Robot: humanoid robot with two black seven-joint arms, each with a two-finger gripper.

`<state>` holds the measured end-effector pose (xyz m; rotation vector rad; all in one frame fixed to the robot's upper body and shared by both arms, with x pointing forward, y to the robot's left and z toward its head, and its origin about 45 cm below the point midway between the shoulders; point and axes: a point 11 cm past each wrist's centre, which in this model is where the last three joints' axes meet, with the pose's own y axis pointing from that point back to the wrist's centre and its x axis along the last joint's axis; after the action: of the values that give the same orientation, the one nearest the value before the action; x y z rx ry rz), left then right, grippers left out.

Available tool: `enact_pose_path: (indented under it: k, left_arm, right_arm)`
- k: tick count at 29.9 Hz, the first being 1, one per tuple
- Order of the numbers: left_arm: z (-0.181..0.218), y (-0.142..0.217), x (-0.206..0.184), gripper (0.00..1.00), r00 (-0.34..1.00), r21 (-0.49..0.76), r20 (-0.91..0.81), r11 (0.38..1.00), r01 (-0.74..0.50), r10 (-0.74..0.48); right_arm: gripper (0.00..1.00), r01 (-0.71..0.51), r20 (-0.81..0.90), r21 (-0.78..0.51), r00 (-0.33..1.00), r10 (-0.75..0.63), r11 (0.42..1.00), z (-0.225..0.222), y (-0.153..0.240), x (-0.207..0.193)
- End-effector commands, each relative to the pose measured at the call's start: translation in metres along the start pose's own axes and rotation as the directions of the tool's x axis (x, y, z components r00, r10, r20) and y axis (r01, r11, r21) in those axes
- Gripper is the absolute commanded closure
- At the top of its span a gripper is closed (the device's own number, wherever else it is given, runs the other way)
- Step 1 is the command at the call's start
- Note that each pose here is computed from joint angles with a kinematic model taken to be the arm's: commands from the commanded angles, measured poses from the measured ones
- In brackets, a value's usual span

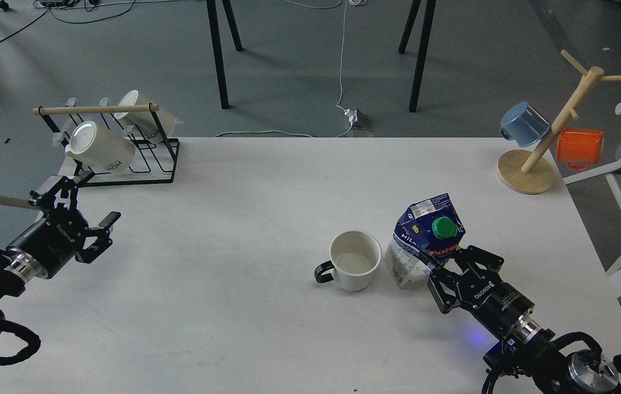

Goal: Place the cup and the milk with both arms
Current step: 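Slide the milk carton with the right gripper next to the white mug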

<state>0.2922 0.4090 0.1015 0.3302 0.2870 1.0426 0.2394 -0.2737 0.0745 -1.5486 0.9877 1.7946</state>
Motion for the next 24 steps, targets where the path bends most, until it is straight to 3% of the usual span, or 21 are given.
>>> enact_pose_path:
  k: [1,18,24]
  left_arm:
    - [0.0,0.0,0.0,0.01,1.0,0.0,0.0,1.0,0.0,0.0]
    - [-0.0016,0.0009,0.0002,0.01,1.0,0.003,-0.001,1.0,-0.002,0.002]
    - [-0.0029,0.0016,-0.0001,0.01,1.0,0.006,-0.003,1.0,-0.002,0.002]
  right_arm:
    - [0.58,0.005,0.005,-0.008,1.0,-0.005,1.0,0.0059,-0.0035,0.0011]
    - [0.5,-0.017,0.003,-0.001,1.0,0.017,1.0,0.005,-0.0012,0.0081]
    - [0.27,-0.021,0.008,0.0,1.0,0.021,1.0,0.0063,0.001,0.0101]
